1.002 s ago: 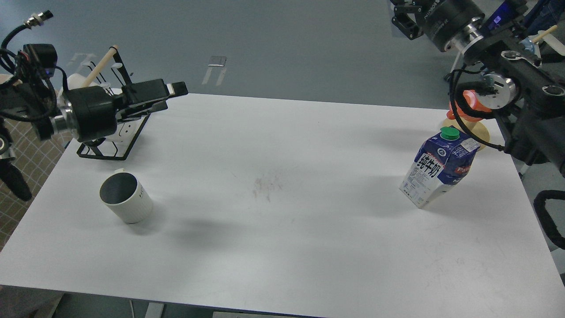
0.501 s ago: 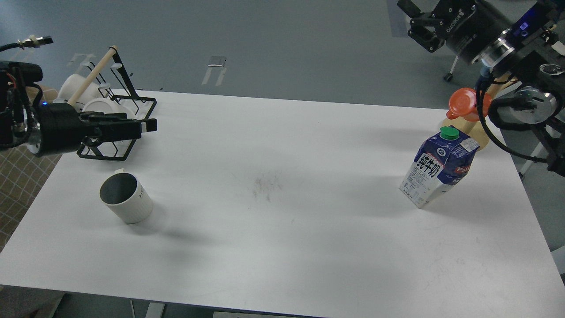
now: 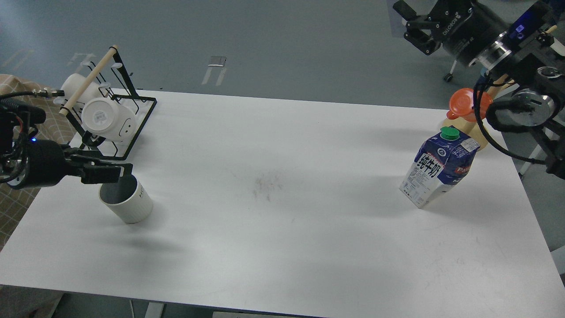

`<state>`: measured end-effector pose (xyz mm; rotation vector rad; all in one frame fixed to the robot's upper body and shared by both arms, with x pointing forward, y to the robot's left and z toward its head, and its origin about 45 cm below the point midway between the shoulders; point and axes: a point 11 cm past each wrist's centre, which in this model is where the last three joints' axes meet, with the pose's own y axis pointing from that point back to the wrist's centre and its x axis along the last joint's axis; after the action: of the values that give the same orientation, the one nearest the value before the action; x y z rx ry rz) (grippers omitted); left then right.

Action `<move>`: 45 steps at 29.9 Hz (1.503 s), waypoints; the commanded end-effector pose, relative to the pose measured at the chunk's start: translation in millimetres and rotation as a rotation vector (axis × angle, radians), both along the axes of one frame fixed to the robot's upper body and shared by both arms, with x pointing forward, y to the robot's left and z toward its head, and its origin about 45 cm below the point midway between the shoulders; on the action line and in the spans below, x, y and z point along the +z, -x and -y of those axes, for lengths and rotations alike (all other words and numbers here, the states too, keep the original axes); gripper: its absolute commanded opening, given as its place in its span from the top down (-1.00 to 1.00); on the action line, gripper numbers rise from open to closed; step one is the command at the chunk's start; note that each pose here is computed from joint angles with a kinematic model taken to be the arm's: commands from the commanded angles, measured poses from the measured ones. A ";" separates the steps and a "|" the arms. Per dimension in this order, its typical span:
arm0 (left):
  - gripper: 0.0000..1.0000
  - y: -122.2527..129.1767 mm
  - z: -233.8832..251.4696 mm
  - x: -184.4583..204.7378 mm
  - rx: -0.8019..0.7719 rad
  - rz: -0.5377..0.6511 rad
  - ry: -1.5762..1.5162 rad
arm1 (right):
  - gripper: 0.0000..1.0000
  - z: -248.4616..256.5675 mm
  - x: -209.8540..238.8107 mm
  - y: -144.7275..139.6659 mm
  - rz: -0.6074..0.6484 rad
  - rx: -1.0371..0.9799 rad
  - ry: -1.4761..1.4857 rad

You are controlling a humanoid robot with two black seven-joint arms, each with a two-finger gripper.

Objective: Place cup and milk with both arms
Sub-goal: 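Lower the left gripper down to the white cup lying on its side, then grasp the white cup rim with the left gripper and lift it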

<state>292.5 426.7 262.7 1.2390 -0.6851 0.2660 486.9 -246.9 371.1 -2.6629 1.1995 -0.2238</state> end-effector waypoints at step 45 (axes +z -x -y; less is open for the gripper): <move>-0.05 2.3 -39.1 -73.5 0.214 -0.125 0.045 | -1.00 30.9 -1.1 5.3 -0.004 -0.047 0.022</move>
<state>291.8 465.8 190.8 1.2767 -0.4450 0.3791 482.7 -276.8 374.1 -2.6534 1.2652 -0.2505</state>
